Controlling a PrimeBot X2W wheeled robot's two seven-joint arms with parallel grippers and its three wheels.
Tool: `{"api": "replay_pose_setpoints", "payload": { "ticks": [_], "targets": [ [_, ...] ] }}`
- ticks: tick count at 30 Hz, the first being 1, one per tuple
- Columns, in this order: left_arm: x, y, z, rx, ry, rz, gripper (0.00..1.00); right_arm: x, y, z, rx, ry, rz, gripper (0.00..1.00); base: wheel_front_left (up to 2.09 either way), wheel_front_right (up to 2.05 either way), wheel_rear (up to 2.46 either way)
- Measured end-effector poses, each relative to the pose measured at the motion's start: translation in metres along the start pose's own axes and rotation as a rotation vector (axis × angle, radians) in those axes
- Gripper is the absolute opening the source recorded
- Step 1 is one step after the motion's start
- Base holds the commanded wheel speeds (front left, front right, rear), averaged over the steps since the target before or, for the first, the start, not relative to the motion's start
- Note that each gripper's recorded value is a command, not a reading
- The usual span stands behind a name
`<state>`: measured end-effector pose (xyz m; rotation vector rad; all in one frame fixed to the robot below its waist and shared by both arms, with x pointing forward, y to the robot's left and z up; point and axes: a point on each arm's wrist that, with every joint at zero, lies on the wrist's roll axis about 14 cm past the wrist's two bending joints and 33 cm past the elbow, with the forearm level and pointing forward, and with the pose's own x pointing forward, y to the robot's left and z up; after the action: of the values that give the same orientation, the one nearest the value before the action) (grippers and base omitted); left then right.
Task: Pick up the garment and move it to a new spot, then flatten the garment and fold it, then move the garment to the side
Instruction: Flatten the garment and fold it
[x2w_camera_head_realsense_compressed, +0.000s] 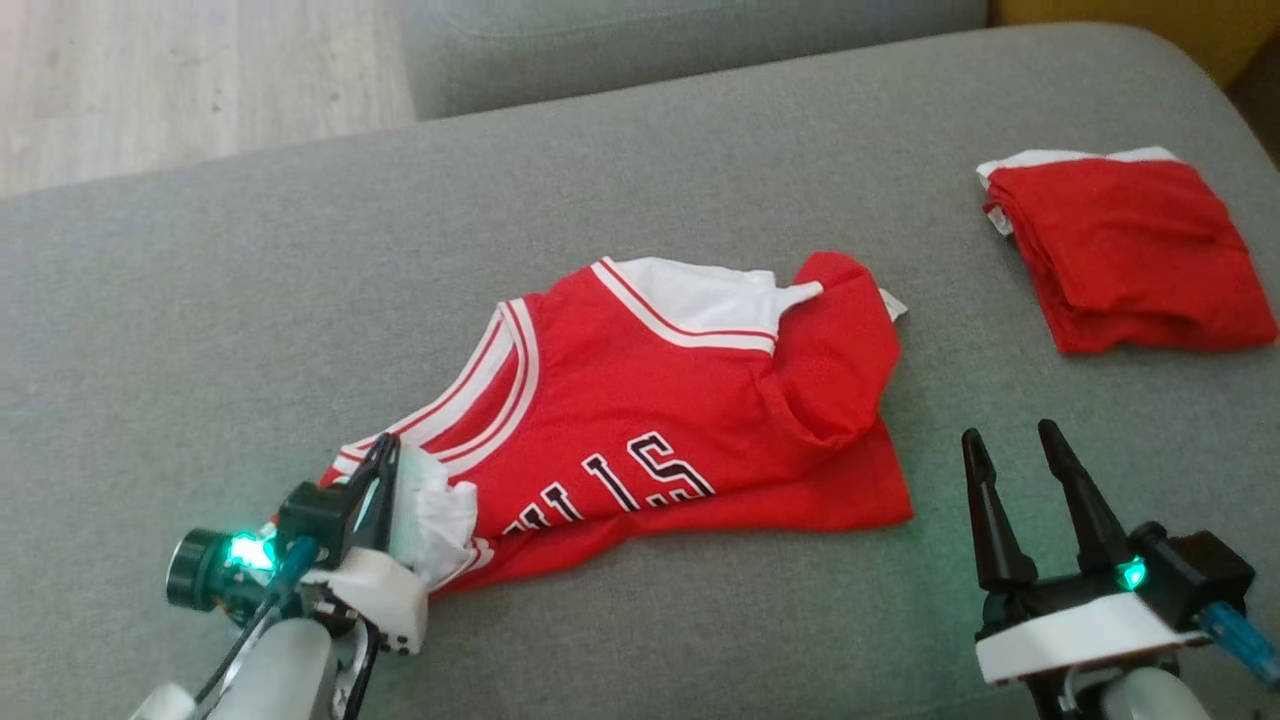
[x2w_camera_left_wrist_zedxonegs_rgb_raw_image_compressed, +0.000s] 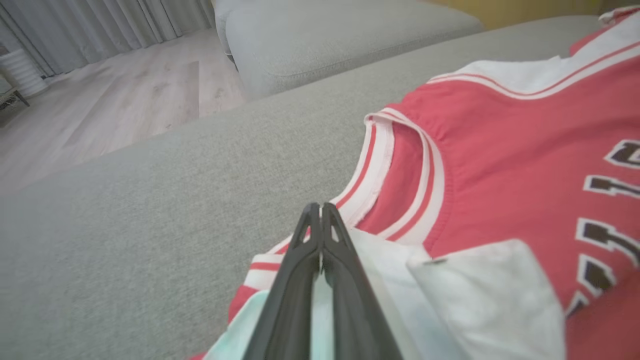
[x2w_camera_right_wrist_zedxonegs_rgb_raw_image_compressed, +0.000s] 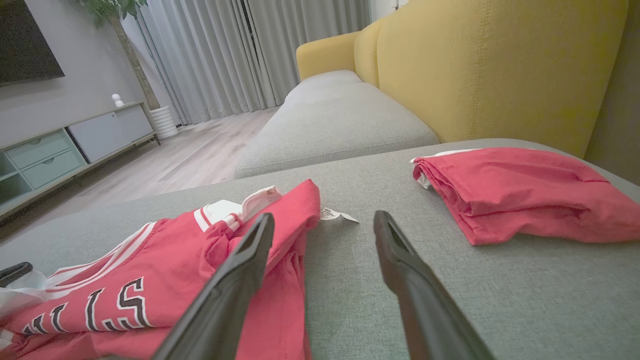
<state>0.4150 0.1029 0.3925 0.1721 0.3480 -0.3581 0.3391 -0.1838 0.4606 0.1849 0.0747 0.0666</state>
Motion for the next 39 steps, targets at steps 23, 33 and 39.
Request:
{"api": "replay_pose_setpoints", "payload": {
  "ticks": [23,33,39],
  "targets": [
    [-0.105,0.041,0.008,-0.113,-0.097,0.199,0.0,-0.006,0.016,-0.018,0.009,0.053,0.057,1.0,0.0,0.0,0.0],
    [-0.122,0.07,0.022,-0.1,-0.168,0.3,0.0,0.023,0.008,-0.065,-0.081,0.258,0.09,1.0,0.0,0.0,0.0],
    [-0.12,0.077,0.029,-0.093,-0.187,0.318,0.0,0.052,0.016,-0.068,-0.138,0.309,0.143,1.0,0.0,0.0,0.0]
  ]
}}
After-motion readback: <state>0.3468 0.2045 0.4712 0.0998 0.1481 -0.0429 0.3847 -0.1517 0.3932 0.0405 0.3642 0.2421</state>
